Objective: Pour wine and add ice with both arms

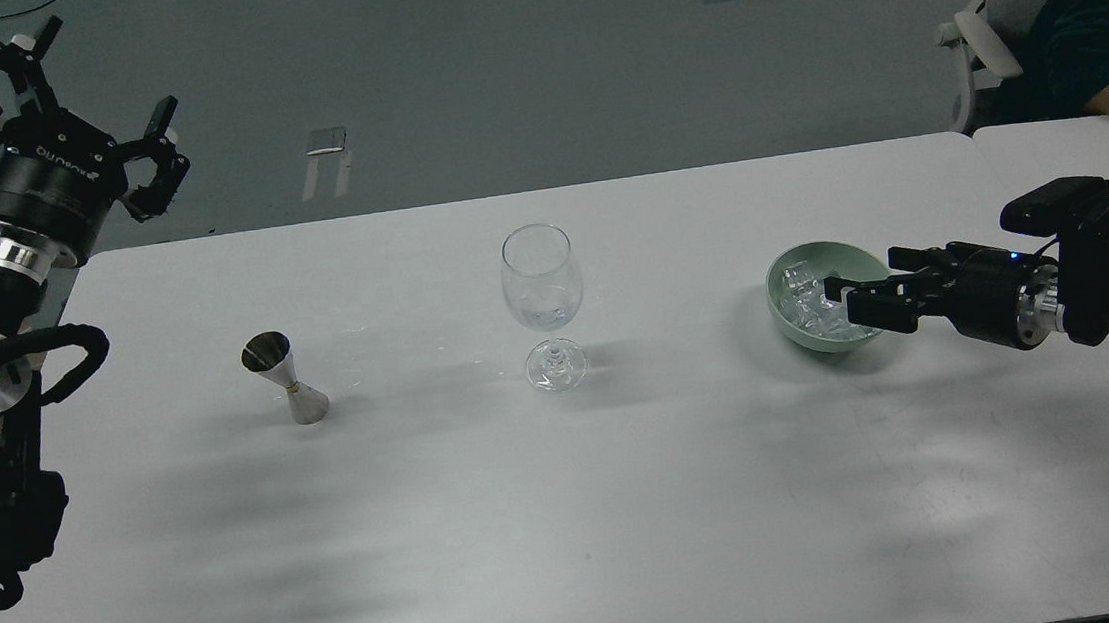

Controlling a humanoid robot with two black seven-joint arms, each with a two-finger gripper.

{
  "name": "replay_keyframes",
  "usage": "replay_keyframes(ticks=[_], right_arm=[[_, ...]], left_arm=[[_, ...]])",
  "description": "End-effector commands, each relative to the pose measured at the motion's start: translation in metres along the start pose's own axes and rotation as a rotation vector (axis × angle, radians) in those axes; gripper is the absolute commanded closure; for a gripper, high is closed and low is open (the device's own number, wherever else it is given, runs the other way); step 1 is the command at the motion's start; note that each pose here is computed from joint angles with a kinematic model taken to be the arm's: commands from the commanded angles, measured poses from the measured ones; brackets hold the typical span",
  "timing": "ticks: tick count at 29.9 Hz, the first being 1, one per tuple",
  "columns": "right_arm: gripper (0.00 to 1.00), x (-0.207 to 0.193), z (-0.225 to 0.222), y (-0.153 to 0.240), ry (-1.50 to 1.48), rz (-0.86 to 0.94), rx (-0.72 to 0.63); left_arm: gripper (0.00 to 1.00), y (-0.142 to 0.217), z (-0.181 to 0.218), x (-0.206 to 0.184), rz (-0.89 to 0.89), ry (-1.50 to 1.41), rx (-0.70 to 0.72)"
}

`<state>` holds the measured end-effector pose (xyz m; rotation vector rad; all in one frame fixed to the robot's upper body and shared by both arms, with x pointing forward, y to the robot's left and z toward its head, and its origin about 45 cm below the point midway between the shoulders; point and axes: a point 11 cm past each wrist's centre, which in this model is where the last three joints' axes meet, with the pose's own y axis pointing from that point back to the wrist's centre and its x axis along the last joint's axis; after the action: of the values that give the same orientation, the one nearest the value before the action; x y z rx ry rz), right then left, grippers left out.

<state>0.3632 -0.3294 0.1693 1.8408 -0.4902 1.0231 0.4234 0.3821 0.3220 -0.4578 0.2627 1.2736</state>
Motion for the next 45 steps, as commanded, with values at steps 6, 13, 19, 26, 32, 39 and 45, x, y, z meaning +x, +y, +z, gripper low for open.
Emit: replay_keyframes(ticks=[6, 13, 19, 26, 32, 39, 45], right_arm=[[0.28, -0.003, 0.003, -0.01, 0.024, -0.034, -0.014], [0.27, -0.01, -0.003, -0.017, 0.011, -0.051, -0.001], [0.27, -0.013, 0.001, -0.021, 0.004, -0.058, -0.019], [0.27, -0.016, 0.005, -0.025, 0.006, -0.076, -0.035], [0.3, -0.015, -0.001, -0.032, 0.016, -0.079, -0.02], [0.45, -0.012, -0.005, -0.036, 0.02, -0.078, -0.008], [0.54, -0.016, -0.006, -0.036, 0.041, -0.102, -0.003]], left_arm=[[0.02, -0.001, -0.002, -0.002, -0.006, 0.007, -0.001], [0.02, -0.002, -0.005, -0.006, -0.015, 0.018, -0.002], [0.02, 0.0, -0.006, -0.007, -0.02, 0.017, -0.001], [0.02, 0.0, -0.007, -0.007, -0.019, 0.017, 0.0], [0.02, 0.0, -0.006, -0.007, -0.019, 0.017, -0.001], [0.02, 0.0, -0.006, -0.007, -0.019, 0.017, -0.001], [0.02, 0.0, -0.005, -0.007, -0.02, 0.015, -0.002]])
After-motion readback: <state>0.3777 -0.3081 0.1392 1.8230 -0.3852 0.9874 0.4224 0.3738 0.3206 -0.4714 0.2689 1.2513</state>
